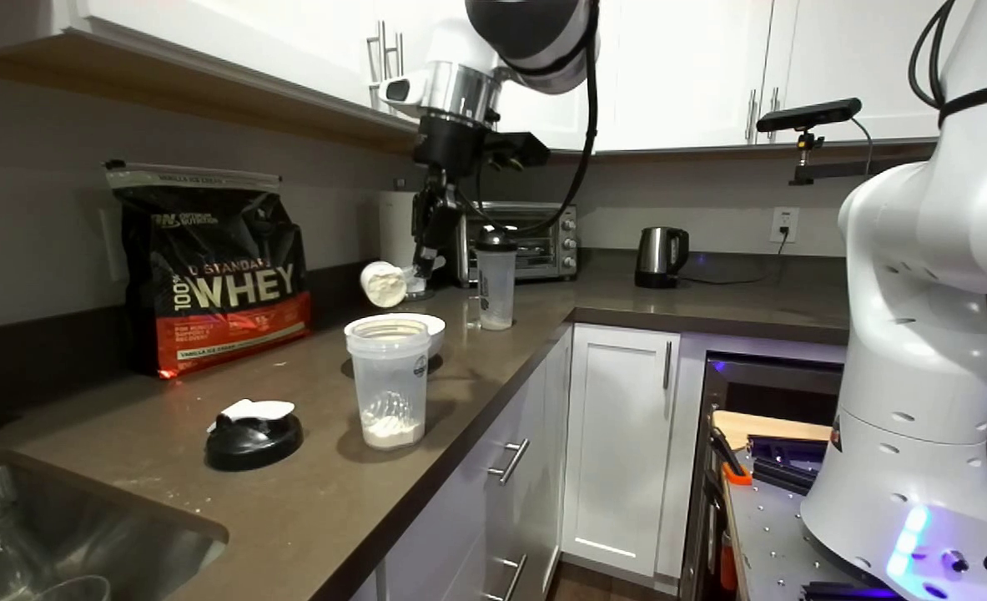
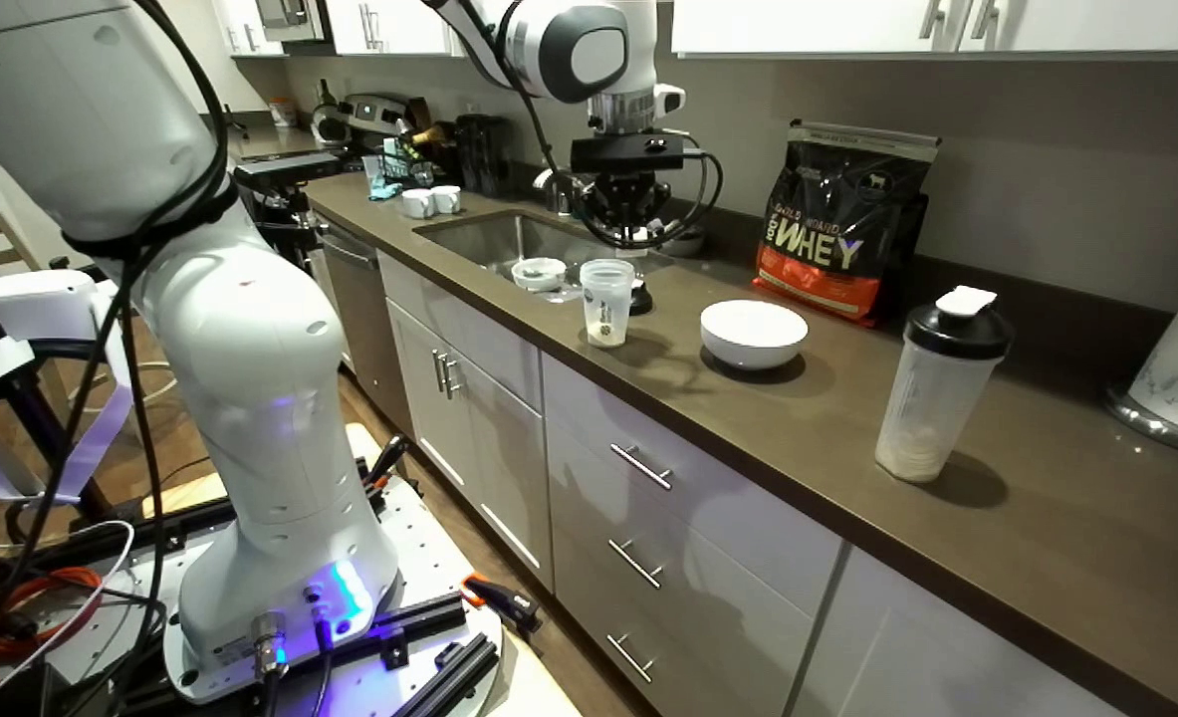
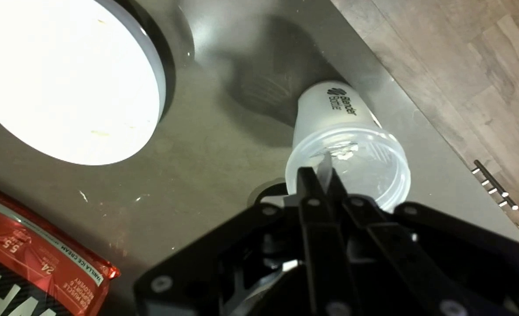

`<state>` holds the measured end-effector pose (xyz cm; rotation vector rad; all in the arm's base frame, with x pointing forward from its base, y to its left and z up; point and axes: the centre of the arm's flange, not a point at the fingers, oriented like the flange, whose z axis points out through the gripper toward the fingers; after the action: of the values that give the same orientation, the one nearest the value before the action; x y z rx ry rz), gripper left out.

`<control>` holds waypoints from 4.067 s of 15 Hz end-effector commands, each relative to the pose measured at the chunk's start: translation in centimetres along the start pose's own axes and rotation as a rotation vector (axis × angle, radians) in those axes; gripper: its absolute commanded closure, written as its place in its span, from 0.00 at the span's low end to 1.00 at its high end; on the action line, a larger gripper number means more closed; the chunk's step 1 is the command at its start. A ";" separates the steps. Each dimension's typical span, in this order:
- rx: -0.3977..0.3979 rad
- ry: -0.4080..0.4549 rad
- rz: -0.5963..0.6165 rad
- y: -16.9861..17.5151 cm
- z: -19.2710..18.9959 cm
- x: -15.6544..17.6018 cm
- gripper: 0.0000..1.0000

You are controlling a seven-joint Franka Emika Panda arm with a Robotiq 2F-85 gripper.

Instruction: Put one scoop of powder from the white bowl into the clear bottle on the left

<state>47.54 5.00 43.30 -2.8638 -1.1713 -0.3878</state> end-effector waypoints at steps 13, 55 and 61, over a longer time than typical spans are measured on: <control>-0.173 0.033 -0.050 -5.6 1.1 -1.7 0.99; -0.158 -0.034 -0.001 1.6 0.5 1.9 0.99; -0.152 -0.037 -0.005 1.1 -0.4 1.5 0.99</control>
<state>49.87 5.49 42.92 -3.0401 -1.1791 -0.4592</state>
